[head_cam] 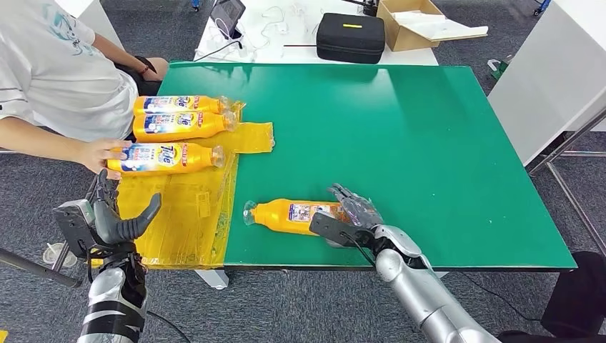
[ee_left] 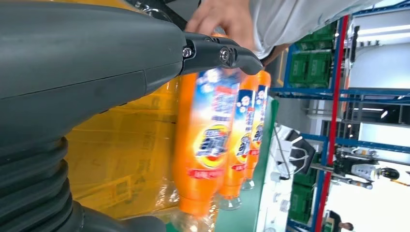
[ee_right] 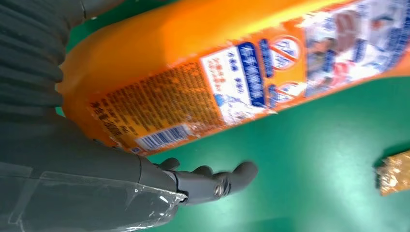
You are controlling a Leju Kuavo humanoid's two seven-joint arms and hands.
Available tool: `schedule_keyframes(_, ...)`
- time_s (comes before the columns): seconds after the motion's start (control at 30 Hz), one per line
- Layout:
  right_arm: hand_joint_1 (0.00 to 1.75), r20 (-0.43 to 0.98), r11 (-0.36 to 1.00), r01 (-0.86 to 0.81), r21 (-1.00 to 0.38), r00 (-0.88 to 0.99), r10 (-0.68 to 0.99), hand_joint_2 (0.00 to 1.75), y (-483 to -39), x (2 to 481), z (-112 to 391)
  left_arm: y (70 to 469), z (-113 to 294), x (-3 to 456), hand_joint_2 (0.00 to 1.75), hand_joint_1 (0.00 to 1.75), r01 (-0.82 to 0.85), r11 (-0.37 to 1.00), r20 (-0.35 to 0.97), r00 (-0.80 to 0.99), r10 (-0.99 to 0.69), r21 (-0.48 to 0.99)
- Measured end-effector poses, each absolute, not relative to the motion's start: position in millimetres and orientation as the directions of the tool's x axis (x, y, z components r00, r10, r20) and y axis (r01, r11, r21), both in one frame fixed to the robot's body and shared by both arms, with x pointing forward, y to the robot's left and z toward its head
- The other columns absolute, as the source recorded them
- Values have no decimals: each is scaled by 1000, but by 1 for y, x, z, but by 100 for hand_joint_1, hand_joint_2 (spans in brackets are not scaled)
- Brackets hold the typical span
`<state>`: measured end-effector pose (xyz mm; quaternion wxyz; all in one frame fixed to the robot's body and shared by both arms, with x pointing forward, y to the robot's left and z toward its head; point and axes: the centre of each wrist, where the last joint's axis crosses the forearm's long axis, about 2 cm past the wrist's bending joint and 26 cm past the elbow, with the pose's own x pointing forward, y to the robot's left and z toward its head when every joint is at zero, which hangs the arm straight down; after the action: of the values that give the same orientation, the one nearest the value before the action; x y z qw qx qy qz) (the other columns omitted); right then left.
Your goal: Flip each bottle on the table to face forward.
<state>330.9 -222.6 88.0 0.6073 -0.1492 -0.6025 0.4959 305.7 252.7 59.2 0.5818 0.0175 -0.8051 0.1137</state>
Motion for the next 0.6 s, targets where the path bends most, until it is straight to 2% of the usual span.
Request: schedule_keyframes(0.6,3,484,312,-534,-786,-217,848,175,-219,357,87,242,55,313,175,0,-130,974,948,-287,140,-183)
